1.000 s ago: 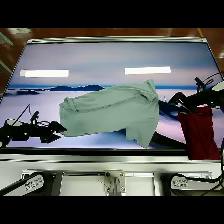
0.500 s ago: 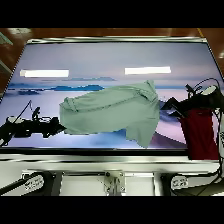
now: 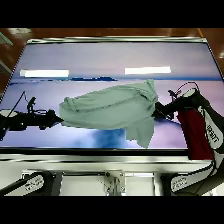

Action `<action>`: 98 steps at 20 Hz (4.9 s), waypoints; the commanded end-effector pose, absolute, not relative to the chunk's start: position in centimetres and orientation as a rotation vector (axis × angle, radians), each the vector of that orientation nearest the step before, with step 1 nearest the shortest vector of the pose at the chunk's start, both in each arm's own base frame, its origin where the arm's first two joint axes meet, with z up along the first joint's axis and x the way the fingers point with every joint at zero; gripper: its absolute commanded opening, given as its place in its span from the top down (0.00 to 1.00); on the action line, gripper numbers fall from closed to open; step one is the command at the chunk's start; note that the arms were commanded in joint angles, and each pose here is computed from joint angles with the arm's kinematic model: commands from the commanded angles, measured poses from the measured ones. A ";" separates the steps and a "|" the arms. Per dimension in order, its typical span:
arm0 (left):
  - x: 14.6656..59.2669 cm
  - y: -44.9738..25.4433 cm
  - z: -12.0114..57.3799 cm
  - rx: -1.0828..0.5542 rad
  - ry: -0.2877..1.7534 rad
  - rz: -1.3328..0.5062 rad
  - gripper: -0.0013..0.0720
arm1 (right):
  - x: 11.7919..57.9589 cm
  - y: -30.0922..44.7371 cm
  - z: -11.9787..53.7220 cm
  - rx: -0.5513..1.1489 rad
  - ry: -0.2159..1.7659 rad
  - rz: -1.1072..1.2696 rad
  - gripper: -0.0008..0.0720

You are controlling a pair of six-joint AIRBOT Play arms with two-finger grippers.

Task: Fold the shirts.

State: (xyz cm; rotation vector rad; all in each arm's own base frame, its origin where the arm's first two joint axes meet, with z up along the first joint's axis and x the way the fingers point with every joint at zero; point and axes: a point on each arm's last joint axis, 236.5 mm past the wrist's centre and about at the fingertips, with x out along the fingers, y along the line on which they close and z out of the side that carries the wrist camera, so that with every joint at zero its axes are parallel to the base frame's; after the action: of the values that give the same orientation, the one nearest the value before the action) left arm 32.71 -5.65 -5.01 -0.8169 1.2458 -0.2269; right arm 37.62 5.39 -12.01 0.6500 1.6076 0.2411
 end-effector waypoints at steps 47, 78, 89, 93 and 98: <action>53.4 0.0 4.1 -0.233 0.798 -0.078 0.93 | 63.8 5.6 5.1 0.185 0.539 0.091 0.90; 30.8 3.7 -2.6 -0.429 1.716 -0.107 0.07 | 37.6 -4.3 -1.0 0.088 1.673 0.046 0.15; 24.0 -2.7 -11.1 -0.825 1.568 -0.115 0.01 | 34.3 -2.1 -4.1 0.614 1.597 0.187 0.11; 25.0 -4.4 -12.8 -0.805 1.577 -0.105 0.02 | 34.4 -2.2 -4.2 0.612 1.589 0.183 0.11; 25.5 -4.9 -13.2 -0.807 1.577 -0.075 0.86 | 32.2 -2.8 -5.1 0.567 1.672 0.170 0.11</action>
State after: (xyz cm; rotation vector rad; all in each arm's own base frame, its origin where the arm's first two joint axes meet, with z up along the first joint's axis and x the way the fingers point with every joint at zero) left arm 25.17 -4.54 -12.85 -0.7990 1.5826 -0.0925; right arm 33.79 -2.29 -4.45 0.6023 1.6150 0.1804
